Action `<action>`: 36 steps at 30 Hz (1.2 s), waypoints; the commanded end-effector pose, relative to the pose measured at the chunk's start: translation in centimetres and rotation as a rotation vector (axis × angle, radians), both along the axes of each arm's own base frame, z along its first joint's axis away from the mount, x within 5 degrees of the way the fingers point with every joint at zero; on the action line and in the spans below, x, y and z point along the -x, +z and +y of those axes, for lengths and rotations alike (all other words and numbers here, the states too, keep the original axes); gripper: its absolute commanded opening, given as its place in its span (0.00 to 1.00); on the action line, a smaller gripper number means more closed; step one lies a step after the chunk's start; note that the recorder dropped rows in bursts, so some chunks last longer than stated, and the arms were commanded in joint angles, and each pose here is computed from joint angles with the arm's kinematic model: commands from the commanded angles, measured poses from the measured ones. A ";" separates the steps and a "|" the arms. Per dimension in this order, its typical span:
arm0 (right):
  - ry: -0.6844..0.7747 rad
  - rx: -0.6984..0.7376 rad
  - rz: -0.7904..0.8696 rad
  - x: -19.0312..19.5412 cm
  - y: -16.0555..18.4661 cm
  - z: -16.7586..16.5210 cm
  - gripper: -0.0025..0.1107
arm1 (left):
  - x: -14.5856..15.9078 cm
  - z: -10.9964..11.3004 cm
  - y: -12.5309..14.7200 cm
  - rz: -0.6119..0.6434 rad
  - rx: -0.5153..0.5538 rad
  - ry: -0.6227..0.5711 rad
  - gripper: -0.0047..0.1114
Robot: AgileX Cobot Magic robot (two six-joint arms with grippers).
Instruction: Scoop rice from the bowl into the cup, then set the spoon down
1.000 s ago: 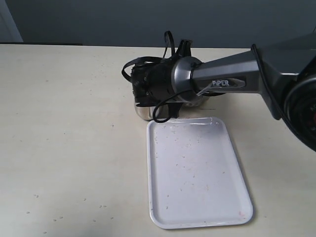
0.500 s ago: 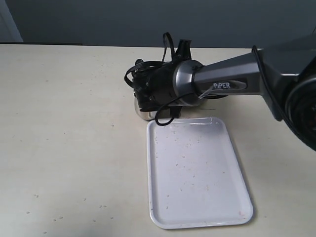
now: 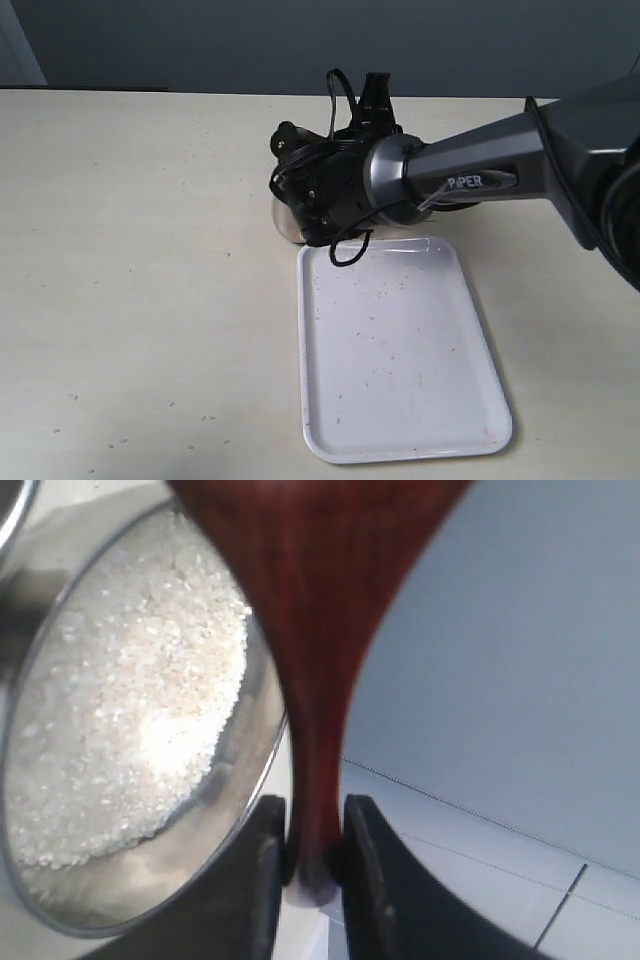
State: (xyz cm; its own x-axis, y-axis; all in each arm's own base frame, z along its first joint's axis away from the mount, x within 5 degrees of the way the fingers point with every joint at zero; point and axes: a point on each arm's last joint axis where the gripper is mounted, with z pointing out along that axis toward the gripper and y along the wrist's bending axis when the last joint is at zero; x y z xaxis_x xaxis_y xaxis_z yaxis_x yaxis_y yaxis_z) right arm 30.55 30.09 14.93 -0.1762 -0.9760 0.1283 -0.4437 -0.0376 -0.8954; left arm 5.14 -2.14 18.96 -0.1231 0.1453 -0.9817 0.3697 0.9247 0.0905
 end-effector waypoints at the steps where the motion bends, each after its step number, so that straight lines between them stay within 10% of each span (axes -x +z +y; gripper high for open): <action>1: -0.081 -0.091 0.037 0.6 1.5 -0.6 0.01 | 0.0 0.0 0.2 -0.016 0.010 -0.002 0.04; 14: -0.403 -0.069 0.529 5.9 0.7 -4.4 0.01 | 0.0 0.0 0.2 -0.016 0.010 -0.002 0.04; 36: -0.391 0.005 0.991 10.1 -1.2 -5.0 0.01 | 0.0 0.0 0.2 -0.016 0.010 -0.002 0.04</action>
